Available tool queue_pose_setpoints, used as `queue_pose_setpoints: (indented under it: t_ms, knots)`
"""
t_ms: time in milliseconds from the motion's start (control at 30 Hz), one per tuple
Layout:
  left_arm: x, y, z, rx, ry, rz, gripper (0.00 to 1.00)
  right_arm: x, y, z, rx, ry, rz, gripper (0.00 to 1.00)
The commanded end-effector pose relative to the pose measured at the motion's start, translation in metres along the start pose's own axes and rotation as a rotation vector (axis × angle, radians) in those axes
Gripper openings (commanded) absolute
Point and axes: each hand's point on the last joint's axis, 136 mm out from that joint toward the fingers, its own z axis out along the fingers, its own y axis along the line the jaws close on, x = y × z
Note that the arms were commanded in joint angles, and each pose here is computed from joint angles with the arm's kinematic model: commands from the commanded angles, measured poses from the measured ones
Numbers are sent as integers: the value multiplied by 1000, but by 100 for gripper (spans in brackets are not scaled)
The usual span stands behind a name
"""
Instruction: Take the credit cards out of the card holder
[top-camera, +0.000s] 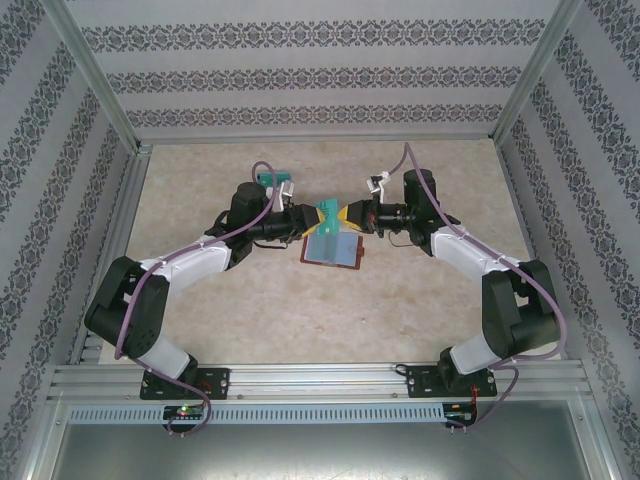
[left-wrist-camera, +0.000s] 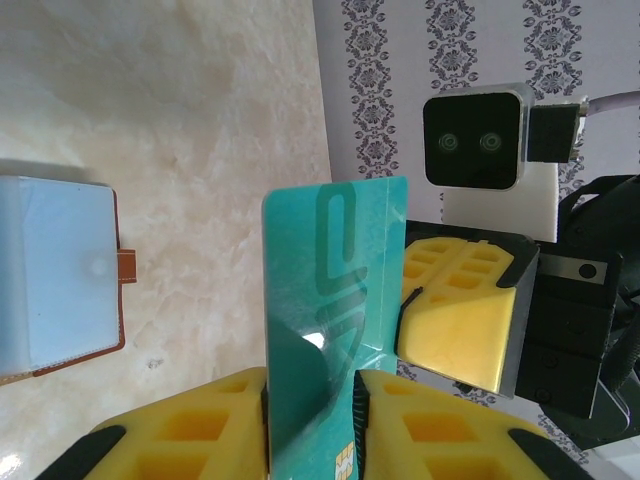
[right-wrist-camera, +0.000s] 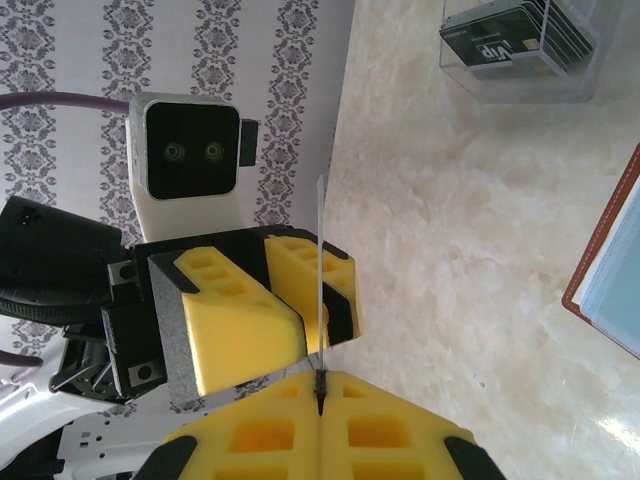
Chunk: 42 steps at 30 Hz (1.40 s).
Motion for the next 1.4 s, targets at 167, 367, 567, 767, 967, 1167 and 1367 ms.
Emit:
queue_pose_setpoints:
  t_ms: [167,367,567,767,967,1167,1367]
  knots:
    - [-4,-23,-11,72,-26,46,26,3,-5,1,-21,13,-2,0]
    - [-7,-24,-12,76,-37,44,26,5,-9,1,-18,14,4,0]
    - [-8,-24,-14,78,-41,40,24,6,-13,0,-17,10,12,0]
    - [-8,-23,-15,81,-42,36,23,4,-16,-1,-18,6,20,0]
    - [-8,-24,-15,84,-45,37,11,5,-17,0,-17,9,22,0]
    - [-7,-23,-15,82,-42,38,2,4,-19,1,-8,5,25,24]
    - [-7,-20,-18,39,-34,58,2,1,-25,-6,10,-22,33,53]
